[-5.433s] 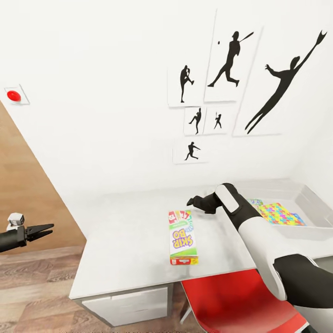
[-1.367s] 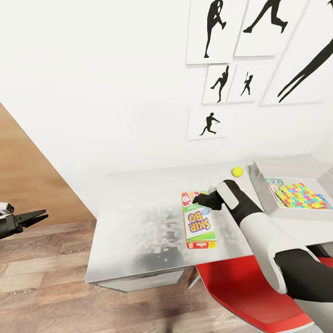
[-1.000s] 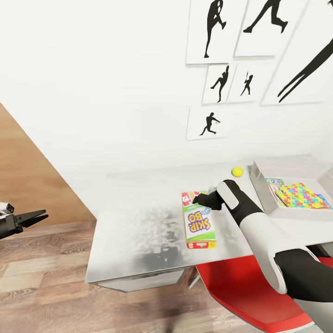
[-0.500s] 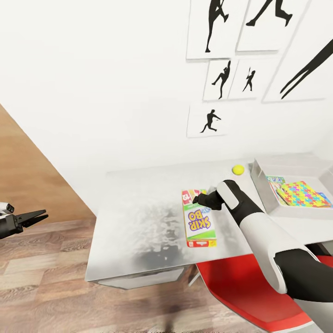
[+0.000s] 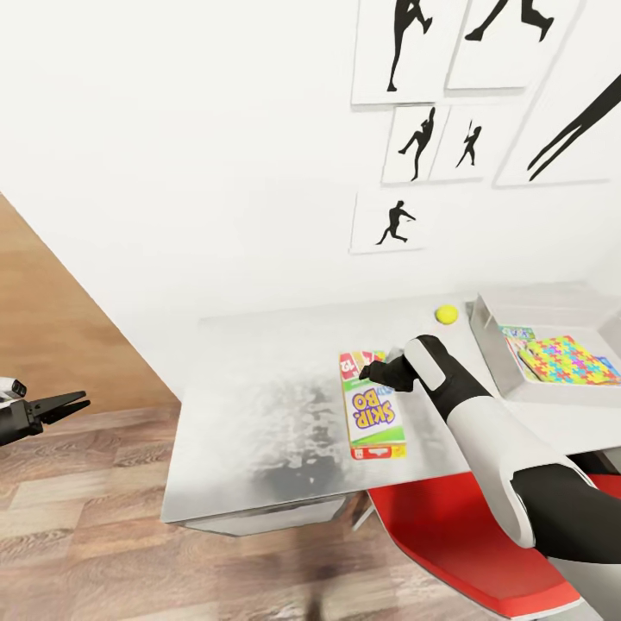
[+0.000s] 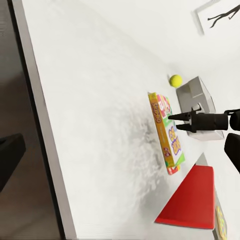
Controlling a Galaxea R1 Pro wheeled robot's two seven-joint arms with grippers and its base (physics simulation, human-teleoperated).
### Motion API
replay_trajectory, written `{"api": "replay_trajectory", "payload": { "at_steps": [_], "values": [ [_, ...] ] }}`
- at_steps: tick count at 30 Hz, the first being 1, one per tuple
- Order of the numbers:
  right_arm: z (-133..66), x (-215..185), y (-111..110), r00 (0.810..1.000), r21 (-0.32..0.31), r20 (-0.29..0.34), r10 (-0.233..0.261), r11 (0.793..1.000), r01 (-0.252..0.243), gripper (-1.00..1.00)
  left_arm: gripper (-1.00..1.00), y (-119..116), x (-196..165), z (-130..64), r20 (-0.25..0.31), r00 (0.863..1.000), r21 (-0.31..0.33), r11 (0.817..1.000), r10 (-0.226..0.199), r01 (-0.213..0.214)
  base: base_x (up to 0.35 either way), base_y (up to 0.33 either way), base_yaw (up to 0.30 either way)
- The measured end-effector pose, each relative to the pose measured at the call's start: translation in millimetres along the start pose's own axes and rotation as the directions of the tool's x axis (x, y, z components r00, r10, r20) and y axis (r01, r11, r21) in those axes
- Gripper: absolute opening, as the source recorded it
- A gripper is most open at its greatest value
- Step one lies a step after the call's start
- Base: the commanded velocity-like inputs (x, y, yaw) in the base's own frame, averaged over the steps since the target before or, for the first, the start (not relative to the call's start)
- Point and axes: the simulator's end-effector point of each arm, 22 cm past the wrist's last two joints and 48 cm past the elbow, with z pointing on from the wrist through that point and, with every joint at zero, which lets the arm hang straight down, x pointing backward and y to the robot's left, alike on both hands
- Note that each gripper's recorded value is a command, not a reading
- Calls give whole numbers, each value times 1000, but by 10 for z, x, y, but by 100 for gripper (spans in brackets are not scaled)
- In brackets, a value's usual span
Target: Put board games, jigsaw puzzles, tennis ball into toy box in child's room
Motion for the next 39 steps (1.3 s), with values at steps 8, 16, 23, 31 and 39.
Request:
{"api": "replay_trajectory", "payload": {
  "at_steps": [8, 16, 23, 31, 39],
  "values": [
    [-6, -8, -15, 1000, 10, 4, -8, 1000, 8, 100, 100, -4, 0, -3, 0, 1000, 0, 1000, 1, -1, 0, 217, 0],
    [-9, -10, -18, 1000, 12, 5, -11, 1000, 11, 100, 100, -4, 0, -3, 0, 1000, 0, 1000, 1, -1, 0, 275, 0],
    [-7, -8, -12, 1000, 12, 4, -12, 1000, 12, 100, 100, -4, 0, -3, 0, 1000, 0, 1000, 1, -1, 0, 267, 0],
    [-1, 4, 17, 1000, 9, 2, -16, 1000, 16, 100, 100, -3, 0, -2, 0, 1000, 0, 1000, 1, -1, 0, 267, 0],
    [5, 10, 37, 1000, 4, 1, -15, 1000, 15, 100, 100, -1, 0, 0, 0, 1000, 0, 1000, 0, 0, 0, 276, 0]
  ]
}}
